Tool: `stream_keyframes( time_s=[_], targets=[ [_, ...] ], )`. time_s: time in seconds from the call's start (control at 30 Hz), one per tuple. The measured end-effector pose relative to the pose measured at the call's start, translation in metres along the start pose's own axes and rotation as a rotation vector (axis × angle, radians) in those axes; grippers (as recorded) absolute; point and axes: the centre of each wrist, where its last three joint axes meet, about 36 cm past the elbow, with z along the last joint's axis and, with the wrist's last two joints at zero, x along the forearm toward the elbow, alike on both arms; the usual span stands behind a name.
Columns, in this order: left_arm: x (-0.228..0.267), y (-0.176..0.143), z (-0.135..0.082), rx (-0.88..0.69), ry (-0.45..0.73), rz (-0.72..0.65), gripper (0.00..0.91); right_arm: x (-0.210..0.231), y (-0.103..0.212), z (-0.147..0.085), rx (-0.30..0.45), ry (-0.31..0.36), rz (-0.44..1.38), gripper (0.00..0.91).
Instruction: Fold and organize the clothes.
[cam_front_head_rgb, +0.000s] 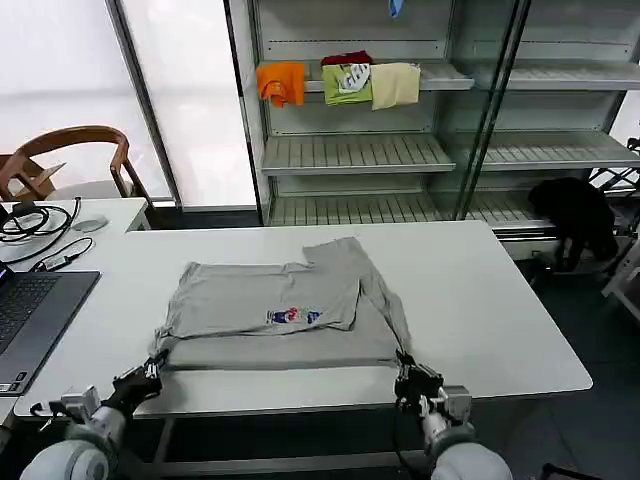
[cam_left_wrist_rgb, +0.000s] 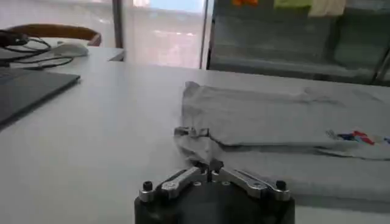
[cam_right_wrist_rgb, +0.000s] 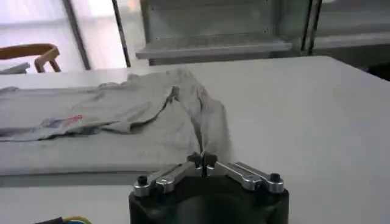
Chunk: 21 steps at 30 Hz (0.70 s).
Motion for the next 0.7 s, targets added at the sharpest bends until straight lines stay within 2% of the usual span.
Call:
stream_keyframes(
  time_s=[0.03,0.07,0.1,0.13,0.17,0.27,0.4,0.7],
  targets=[
    [0.005,-0.001,0.002,0.004,0.006,-0.004,0.020,0.003,0.000,0.002,0.002,0.006,0.000,0.000],
    [0.010,-0.003,0.005,0.007,0.012,-0.009,0.020,0.007,0.001,0.004,0.004,0.013,0.000,0.544],
    [0.014,-0.005,0.007,0.012,0.018,-0.013,0.363,0.009,0.002,0.005,0.006,0.016,0.000,0.907],
    [0.017,-0.006,0.009,0.015,0.023,-0.020,0.786,0.011,0.002,0.006,0.008,0.019,0.001,0.907],
    [0.021,-0.007,0.012,0.018,0.029,-0.028,0.907,0.012,0.002,0.007,0.009,0.021,0.002,0.907],
    [0.029,-0.012,0.015,0.023,0.036,-0.045,0.907,0.017,0.003,0.007,0.010,0.018,0.004,0.907],
    [0.039,-0.016,0.012,0.021,0.018,-0.078,0.907,0.022,0.005,0.000,-0.001,-0.023,0.005,0.907],
    [0.054,-0.012,-0.021,-0.027,-0.099,-0.151,0.907,0.018,0.012,-0.045,0.002,-0.191,-0.026,0.907]
  ],
)
